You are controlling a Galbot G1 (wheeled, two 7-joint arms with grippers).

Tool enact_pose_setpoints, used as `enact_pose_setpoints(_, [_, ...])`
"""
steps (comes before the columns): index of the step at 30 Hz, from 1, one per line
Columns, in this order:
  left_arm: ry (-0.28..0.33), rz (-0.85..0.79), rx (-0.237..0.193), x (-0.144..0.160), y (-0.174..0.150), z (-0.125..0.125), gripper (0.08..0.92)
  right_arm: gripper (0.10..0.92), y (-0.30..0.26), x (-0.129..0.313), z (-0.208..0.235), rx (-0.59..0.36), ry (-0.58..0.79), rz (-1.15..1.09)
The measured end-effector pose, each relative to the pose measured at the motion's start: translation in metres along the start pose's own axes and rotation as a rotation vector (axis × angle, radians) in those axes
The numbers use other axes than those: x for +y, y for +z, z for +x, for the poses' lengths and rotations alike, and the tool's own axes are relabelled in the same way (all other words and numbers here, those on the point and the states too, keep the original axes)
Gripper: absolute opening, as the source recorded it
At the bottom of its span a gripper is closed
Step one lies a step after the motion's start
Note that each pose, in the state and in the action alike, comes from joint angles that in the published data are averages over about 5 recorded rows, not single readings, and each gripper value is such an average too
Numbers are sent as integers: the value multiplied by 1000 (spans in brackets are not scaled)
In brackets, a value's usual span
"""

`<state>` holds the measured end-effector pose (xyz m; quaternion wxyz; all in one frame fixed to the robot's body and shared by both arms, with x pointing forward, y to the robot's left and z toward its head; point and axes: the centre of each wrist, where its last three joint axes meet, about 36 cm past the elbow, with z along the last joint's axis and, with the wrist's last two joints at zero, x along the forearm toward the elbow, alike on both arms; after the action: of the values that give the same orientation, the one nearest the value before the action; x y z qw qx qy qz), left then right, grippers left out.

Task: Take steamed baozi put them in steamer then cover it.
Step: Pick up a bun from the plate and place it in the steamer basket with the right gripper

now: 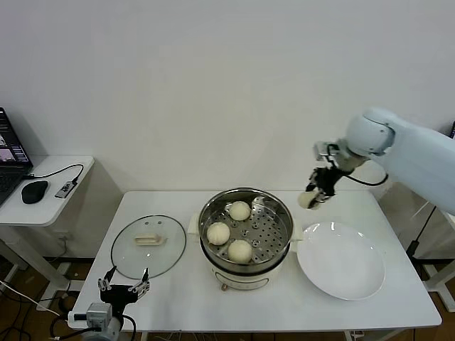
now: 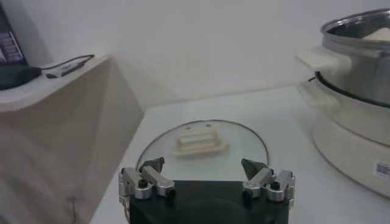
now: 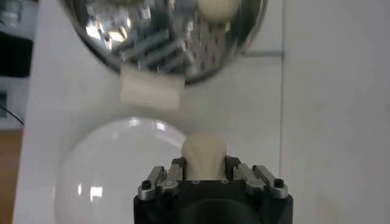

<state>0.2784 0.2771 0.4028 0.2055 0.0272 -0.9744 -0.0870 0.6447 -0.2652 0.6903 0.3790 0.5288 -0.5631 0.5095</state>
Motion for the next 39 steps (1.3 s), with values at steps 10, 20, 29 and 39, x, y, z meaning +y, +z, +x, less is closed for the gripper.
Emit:
enact_pose_setpoints(10, [1,9,-13,0,-4,0,823,419,-49,-6,-17,-21,-62,-23])
enact_pose_setpoints(20, [1,18,-16,1,-5,-2,823,420,-72,-10,-51,3,-84,-46])
enact_pose_setpoints(29, [1,21,-8,1,-2,-3,823,422,-79,-9,-87,22,-96,-61])
enact_pose_setpoints(39, [7,25,4,-1,2,-5,823,437,-79,-5,-117,42,-98,-69])
